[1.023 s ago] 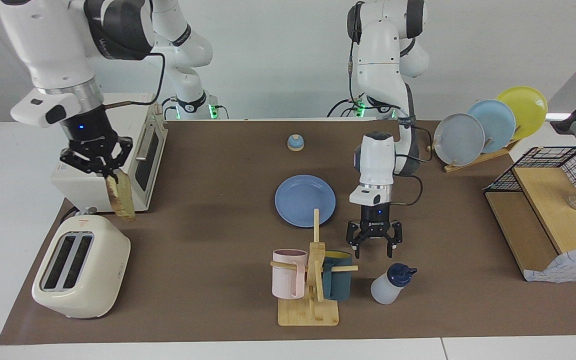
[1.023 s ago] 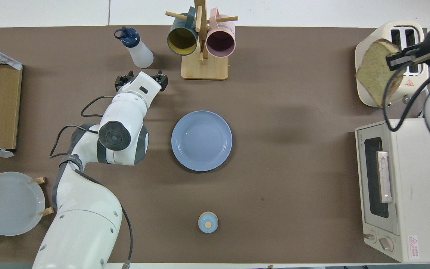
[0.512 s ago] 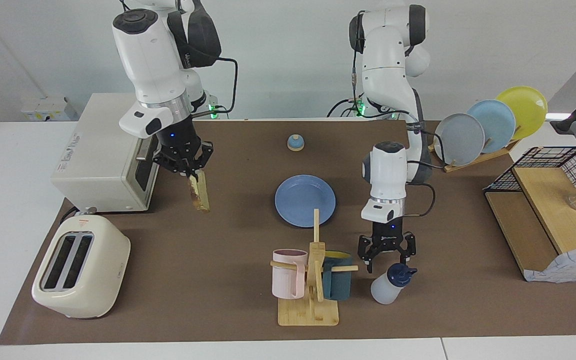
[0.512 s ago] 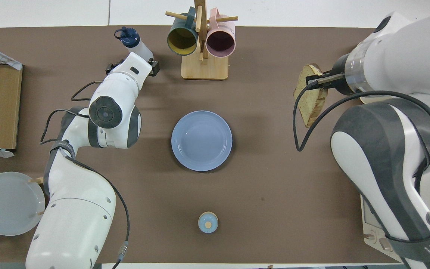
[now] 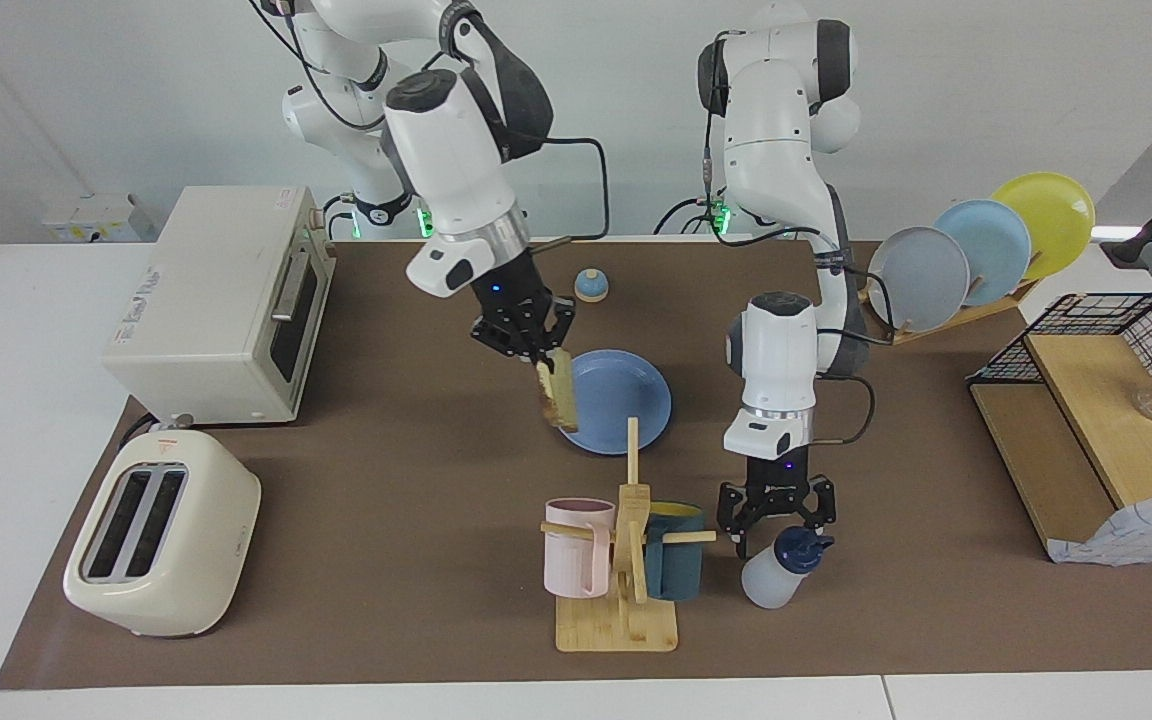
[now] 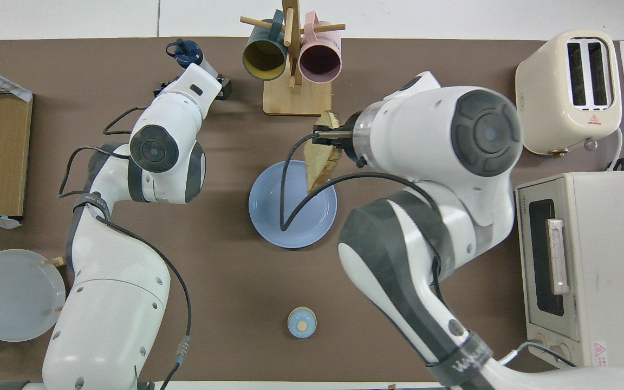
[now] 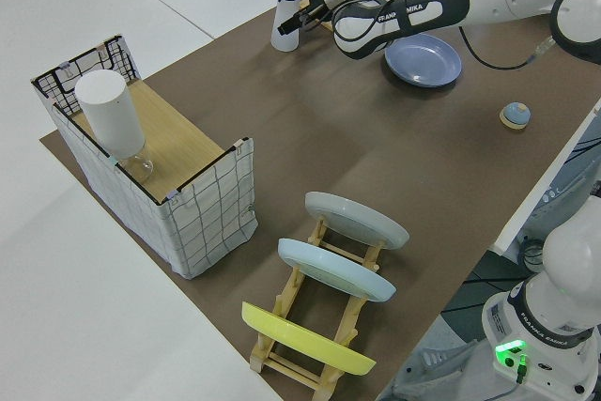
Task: Put bread on plate and add seasoning
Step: 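Carry the bread slice with the right gripper onto the blue plate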
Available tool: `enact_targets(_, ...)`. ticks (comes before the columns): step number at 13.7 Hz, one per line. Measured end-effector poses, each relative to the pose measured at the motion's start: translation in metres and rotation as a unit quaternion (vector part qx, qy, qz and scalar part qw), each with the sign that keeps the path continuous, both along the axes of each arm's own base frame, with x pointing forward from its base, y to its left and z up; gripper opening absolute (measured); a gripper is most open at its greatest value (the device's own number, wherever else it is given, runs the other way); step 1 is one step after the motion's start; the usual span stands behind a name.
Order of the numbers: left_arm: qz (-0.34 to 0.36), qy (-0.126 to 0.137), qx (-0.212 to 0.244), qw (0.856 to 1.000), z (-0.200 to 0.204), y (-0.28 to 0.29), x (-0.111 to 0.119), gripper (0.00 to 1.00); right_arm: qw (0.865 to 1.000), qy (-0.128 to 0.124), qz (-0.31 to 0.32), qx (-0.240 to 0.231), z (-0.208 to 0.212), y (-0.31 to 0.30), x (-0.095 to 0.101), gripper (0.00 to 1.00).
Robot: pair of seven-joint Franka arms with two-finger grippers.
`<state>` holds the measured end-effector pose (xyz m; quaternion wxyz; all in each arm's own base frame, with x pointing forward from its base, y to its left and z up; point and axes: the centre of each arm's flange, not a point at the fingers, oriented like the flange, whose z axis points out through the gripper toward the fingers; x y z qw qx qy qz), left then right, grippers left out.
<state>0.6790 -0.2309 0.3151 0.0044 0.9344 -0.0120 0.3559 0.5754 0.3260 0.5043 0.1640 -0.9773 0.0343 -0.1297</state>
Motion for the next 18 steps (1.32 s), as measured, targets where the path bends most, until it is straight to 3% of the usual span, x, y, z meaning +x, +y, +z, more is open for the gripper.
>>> enact_targets(3,0.0,0.003,0.0,1.0,-0.004,0.001,0.004,1.0,1.0,-0.013,-0.014,0.02,-0.045,0.034,-0.016,0.07)
enact_targets(8,-0.003,0.008,0.005,1.0,-0.04,-0.014,0.016,1.0,0.999,0.013,-0.033,0.033,-0.086,0.083,-0.052,0.07)
enact_targets(11,0.001,0.0,0.002,1.0,-0.033,-0.008,0.023,0.87,0.999,0.025,-0.034,0.024,-0.096,0.08,-0.055,0.07)
enact_targets(13,0.003,-0.002,-0.001,1.0,-0.03,-0.008,0.023,0.61,0.999,0.033,-0.037,0.017,-0.099,0.075,-0.053,0.07)
enact_targets(18,0.009,-0.007,-0.01,1.0,-0.024,-0.008,0.024,0.56,0.998,0.051,-0.039,0.004,-0.095,0.066,-0.054,0.07)
